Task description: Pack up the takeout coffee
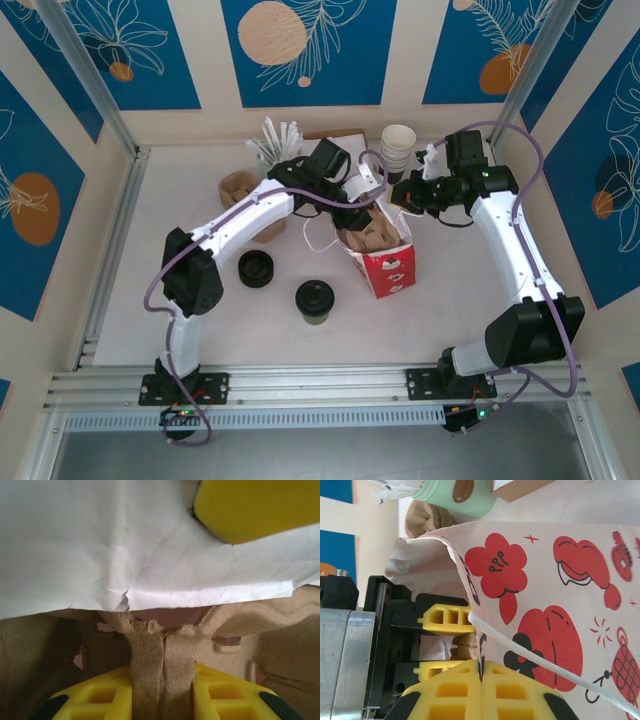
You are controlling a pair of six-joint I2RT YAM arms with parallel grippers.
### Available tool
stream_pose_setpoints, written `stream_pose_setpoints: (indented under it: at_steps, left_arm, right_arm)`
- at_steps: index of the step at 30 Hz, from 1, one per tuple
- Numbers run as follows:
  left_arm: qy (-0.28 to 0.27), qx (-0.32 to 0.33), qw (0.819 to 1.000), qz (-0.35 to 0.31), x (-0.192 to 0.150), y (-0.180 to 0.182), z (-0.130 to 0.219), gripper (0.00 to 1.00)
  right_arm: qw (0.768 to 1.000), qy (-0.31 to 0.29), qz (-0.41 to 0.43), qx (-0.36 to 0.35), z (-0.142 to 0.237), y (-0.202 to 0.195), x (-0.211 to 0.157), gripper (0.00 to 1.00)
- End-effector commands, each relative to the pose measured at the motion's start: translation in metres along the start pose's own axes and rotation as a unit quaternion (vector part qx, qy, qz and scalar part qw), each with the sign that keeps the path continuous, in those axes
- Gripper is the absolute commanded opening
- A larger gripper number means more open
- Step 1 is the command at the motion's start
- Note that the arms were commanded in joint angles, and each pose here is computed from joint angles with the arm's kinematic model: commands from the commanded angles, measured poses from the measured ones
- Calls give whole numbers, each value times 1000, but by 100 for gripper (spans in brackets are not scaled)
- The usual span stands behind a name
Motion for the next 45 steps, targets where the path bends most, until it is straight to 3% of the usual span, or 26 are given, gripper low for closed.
stream_pose_setpoints:
  at_steps: [1,16,45]
  left_arm:
    - [1,-1,999,-36,14,-9,-12,26]
    - [54,13,998,-35,6,-5,-48,27]
    - [135,-24,986,-99,-25,-29,-89,29]
  right_arm:
    - [998,-5,-1,-58,7,-14,-6,0]
    - [981,-68,49,-176,28,-26,2,0]
    - [974,-104,48,-194,37,-30,7,0]
Point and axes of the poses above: each hand's point on the last joint's axis, 136 mm out from that joint toward the fingers, its own z axis back along the fingers, its own y axis along the line the jaws close on, x = y × z, the point moved 4 cm from there along z, back along the fingers, and after that the axes turned 7 degrees about -z, right-handed, at the moved point
